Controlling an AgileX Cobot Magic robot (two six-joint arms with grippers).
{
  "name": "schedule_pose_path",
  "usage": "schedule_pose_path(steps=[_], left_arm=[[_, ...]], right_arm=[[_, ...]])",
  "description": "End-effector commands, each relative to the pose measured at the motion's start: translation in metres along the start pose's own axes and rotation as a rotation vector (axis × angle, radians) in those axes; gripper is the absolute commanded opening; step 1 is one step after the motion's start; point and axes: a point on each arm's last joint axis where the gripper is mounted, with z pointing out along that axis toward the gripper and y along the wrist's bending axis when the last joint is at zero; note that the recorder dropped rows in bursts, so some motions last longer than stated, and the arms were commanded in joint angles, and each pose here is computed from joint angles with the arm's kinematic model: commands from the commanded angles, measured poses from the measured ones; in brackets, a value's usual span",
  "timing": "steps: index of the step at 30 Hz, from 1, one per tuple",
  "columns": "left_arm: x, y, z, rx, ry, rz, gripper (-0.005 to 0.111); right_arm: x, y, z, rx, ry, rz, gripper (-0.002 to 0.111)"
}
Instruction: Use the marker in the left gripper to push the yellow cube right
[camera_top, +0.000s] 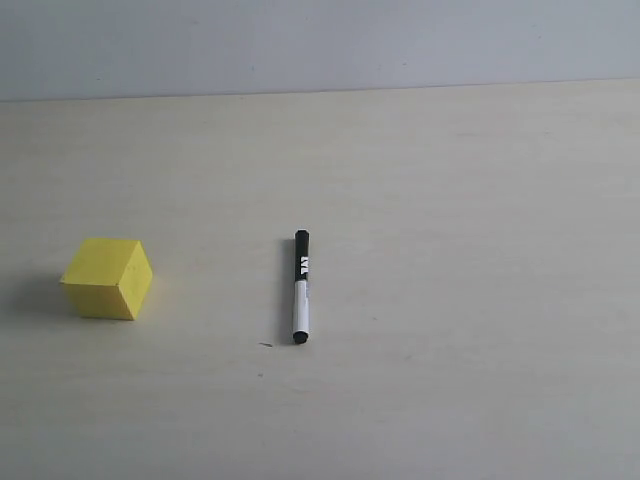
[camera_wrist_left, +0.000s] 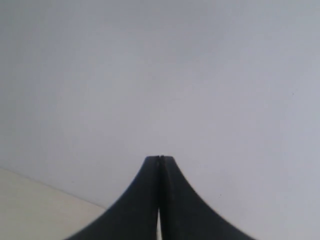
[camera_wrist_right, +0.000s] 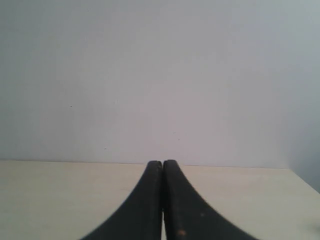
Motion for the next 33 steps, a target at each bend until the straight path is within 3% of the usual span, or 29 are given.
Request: schedule_pose_path(steps=[1,8,13,18,22,25,28,31,33], left_arm=[[-0.006,-0.003,-0.001,0.034,-0.067,-0.007,0.000],[-0.007,-0.004,-0.001,0.040,-0.080,-0.005,0.000],[-0.016,-0.009,0.001,0.094,-0.177,-0.008,0.000],[-0.018,-0.009,0.021,0.054,-0.099,-0.017,0.000],[-0.035,-0.024,0.075,0.013,0.121,0.060,0.000],[-0.039,-0.041,0.117,0.107,0.311,0.155,0.000],[-0.042,-0.044,0.151,0.092,0.432,0.228,0.002],[-0.036,-0.046,0.171,0.127,0.544,0.276,0.018],[-0.033,-0.053,0.184,0.207,0.618,0.308,0.030]], right_arm=[[0.002,0.000,0.000,0.008,0.012,-0.001,0.000],[0.002,0.000,0.000,0.008,0.012,-0.001,0.000],[0.002,0.000,0.000,0.008,0.012,-0.001,0.000],[0.002,0.000,0.000,0.008,0.012,-0.001,0.000],[0.002,0.000,0.000,0.008,0.012,-0.001,0.000],[0.002,0.000,0.000,0.008,0.012,-0.001,0.000],[0.002,0.000,0.000,0.008,0.012,-0.001,0.000],[0.002,0.000,0.000,0.008,0.012,-0.001,0.000],[0.002,0.000,0.000,0.008,0.012,-0.001,0.000]])
